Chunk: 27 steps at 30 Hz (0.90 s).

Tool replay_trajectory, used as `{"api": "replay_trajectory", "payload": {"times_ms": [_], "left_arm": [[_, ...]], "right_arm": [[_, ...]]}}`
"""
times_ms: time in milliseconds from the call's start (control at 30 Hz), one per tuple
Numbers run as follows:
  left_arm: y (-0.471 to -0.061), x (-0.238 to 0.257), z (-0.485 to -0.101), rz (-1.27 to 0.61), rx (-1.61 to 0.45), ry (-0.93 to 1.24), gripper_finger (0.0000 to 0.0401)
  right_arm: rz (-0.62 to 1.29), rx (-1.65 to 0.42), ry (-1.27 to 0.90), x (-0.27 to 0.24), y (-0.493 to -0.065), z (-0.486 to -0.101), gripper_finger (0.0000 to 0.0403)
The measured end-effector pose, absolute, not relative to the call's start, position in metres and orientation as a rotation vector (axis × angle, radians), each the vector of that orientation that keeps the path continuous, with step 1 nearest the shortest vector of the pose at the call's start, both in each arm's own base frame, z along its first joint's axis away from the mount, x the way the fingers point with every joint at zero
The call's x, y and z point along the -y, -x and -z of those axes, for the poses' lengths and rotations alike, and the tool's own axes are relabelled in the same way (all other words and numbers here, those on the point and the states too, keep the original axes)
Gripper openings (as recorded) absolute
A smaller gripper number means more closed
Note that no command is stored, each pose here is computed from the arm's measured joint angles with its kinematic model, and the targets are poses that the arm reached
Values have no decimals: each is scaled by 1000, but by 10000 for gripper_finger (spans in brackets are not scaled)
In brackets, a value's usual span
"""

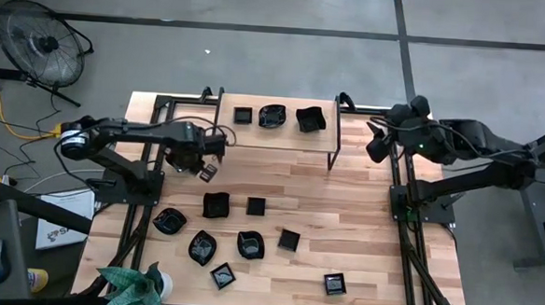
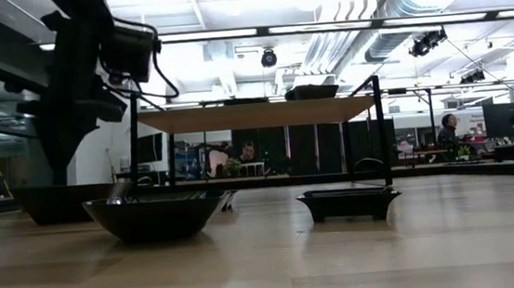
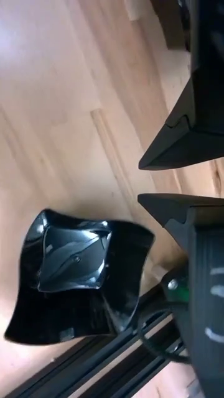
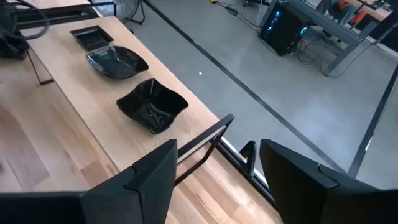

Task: Pick & Place Mini shaped plates
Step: Stack the square-shaped plate on the square-shaped plate

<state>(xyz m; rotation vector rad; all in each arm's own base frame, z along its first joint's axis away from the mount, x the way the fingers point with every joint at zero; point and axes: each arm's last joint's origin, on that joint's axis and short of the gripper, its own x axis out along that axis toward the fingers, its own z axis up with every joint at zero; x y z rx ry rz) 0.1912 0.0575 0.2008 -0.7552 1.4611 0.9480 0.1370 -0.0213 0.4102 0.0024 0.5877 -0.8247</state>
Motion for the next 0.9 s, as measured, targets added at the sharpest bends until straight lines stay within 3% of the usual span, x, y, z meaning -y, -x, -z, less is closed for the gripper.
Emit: {"api": "replay_trajectory", "payload": {"times_ms": [367, 767, 900], "left_arm": [[-195, -33, -208, -1094, -1296, 815, 67], [-152, -39, -247, -1259, -1014, 1015, 67], [-142, -52, -254, -1263, -954, 1070, 85]], "right_arm": [[782, -628, -4, 27, -136, -409, 225], [705, -654, -9, 26, -137, -409, 224], [683, -664, 6, 26, -137, -408, 225]]}}
